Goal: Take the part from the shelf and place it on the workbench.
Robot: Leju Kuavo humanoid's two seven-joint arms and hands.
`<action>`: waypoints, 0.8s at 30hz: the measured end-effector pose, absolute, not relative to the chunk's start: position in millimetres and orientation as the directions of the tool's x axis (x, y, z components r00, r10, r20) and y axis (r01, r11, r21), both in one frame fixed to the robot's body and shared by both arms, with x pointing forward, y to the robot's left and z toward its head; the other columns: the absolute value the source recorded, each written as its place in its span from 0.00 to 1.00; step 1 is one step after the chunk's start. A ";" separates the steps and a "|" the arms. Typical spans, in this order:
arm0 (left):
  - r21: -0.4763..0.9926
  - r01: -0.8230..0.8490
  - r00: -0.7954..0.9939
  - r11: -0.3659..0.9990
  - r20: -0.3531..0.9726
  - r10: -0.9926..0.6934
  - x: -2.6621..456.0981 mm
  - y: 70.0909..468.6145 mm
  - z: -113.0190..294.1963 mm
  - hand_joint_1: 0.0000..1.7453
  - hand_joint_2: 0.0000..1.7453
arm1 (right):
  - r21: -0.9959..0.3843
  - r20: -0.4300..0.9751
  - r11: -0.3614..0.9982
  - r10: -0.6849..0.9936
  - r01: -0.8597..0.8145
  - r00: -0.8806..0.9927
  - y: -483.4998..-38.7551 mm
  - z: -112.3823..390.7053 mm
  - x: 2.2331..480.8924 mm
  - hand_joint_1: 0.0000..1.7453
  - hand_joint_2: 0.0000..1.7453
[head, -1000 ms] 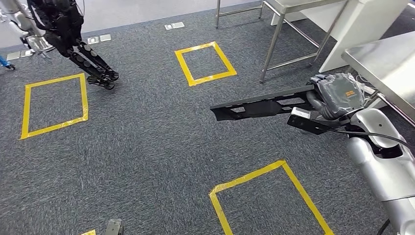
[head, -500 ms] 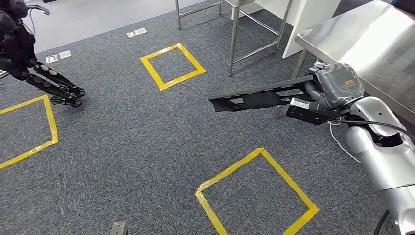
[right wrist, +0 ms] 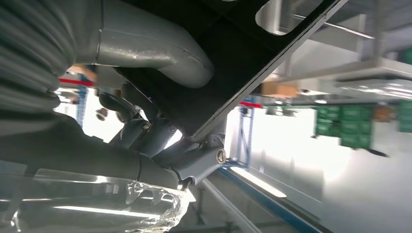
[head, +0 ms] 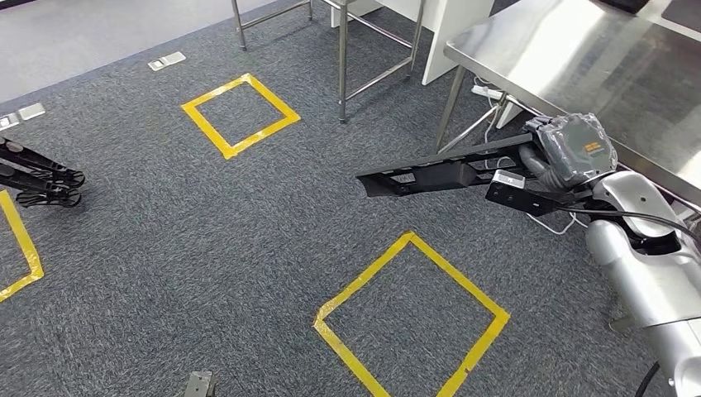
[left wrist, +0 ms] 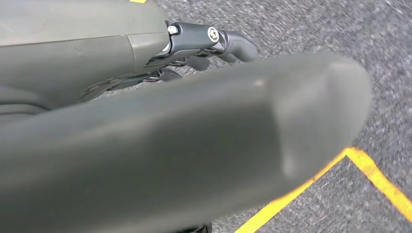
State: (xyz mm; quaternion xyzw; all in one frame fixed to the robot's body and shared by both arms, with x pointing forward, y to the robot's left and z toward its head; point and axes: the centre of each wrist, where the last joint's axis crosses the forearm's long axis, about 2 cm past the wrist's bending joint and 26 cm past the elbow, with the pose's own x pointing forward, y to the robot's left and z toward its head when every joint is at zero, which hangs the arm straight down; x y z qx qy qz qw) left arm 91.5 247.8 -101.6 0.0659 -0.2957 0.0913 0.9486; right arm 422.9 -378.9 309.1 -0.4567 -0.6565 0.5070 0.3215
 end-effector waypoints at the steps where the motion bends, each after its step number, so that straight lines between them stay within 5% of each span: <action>1: 0.071 -0.210 0.808 0.975 0.574 0.133 91.7 247.7 -101.6 0.00 0.00 | -0.960 -0.041 0.068 0.926 0.272 -0.374 -379.5 308.6 422.9 1.00 1.00; 24: 0.011 -0.193 0.805 0.981 0.574 0.152 95.5 246.0 -100.8 0.00 0.00 | -0.954 -0.088 0.022 0.933 0.298 -0.349 -384.6 308.3 421.9 1.00 1.00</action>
